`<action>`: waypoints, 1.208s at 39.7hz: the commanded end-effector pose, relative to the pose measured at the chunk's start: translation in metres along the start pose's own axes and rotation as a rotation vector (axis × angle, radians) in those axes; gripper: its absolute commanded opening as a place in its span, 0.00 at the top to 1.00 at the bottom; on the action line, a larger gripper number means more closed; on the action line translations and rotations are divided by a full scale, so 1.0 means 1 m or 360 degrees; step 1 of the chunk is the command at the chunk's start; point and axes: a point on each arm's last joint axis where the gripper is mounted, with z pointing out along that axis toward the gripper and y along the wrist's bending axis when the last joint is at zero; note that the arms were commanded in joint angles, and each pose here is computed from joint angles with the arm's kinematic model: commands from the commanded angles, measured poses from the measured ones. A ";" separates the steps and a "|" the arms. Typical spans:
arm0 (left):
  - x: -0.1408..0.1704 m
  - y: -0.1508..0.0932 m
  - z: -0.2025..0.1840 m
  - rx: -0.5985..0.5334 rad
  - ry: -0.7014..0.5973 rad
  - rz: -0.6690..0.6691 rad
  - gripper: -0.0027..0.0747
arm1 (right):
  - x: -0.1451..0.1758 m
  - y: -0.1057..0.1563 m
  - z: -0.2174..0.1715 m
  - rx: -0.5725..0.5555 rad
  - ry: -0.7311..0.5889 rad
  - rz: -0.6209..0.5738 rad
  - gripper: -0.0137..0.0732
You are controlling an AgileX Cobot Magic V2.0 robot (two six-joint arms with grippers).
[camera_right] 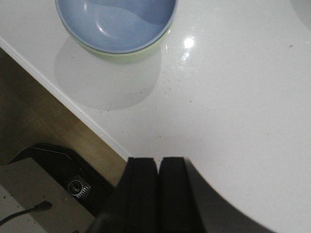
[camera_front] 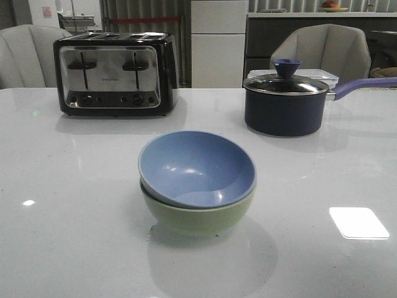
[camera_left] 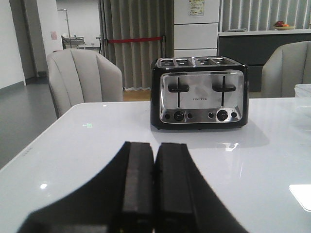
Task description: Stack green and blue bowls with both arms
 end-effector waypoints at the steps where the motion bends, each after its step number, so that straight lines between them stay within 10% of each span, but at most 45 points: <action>1: -0.007 0.001 -0.002 -0.0007 -0.0158 -0.0017 0.84 | -0.012 -0.002 -0.008 0.0028 -0.0136 0.0017 0.78; 12: -0.007 0.001 -0.002 -0.0007 -0.0158 -0.0017 0.84 | -0.010 -0.008 -0.018 0.0110 -0.0240 0.0038 0.78; 32: -0.007 0.001 -0.002 -0.0007 -0.0158 -0.0017 0.84 | 0.088 -0.022 -0.050 0.1048 -0.1172 0.0320 0.78; 48: -0.007 0.001 -0.002 -0.0007 -0.0158 -0.0017 0.84 | 0.137 -0.016 -0.011 0.1123 -0.1307 0.0297 0.78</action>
